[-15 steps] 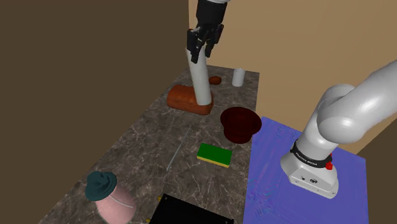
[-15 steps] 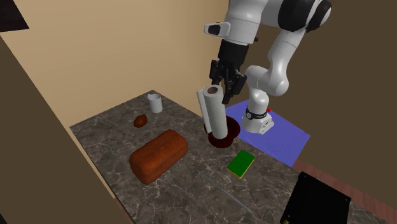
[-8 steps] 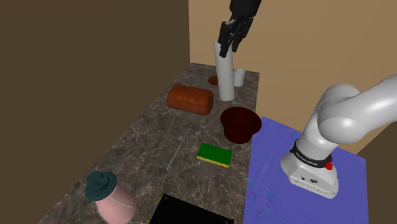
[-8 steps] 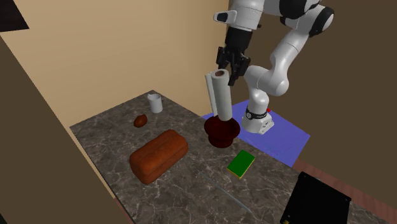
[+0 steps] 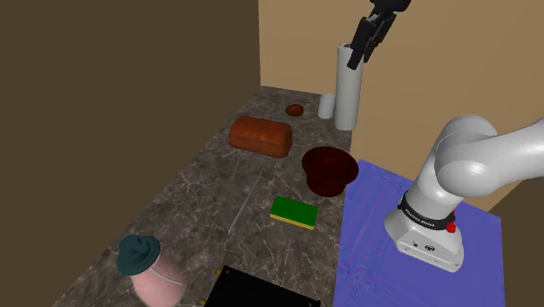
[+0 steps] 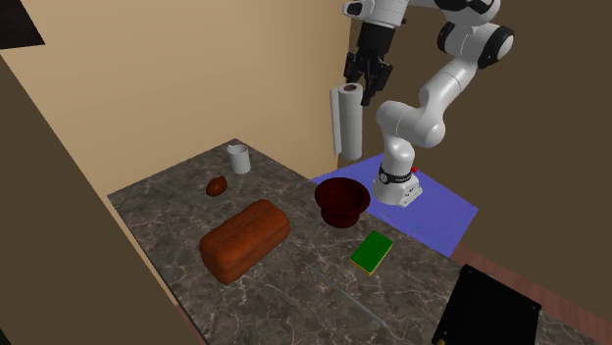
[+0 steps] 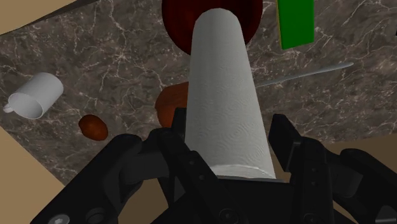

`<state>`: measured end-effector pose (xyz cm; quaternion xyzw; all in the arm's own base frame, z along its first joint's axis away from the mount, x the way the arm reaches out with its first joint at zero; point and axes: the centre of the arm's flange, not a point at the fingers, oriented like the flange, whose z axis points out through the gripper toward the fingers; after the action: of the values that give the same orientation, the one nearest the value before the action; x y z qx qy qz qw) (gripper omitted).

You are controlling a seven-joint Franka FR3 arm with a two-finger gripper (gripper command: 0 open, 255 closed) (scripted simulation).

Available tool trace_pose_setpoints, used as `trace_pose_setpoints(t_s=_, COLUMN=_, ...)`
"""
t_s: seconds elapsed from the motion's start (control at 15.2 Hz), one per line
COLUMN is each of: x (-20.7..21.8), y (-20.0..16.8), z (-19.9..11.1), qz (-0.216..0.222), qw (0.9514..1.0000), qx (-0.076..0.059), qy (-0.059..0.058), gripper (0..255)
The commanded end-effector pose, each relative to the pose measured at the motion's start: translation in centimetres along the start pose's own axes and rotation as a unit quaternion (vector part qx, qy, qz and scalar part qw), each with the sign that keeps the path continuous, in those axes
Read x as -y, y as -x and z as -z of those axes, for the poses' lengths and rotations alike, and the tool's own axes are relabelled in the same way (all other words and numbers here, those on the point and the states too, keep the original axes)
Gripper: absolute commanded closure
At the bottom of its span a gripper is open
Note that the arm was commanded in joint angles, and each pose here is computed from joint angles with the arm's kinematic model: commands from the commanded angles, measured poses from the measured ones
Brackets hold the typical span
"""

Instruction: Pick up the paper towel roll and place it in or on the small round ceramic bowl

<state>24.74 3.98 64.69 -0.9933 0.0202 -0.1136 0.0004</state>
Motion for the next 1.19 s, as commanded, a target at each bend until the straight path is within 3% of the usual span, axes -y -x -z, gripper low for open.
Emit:
trace_pose_setpoints(t_s=0.0, x=-1.0, y=1.0, z=-0.2, qz=0.0, qw=1.0, qx=0.0, qy=0.0, gripper=255)
trace_pose_setpoints(t_s=1.12, x=-1.0, y=3.1, z=-8.9, qz=0.0, qw=1.0, qx=0.0, qy=0.0, gripper=255)
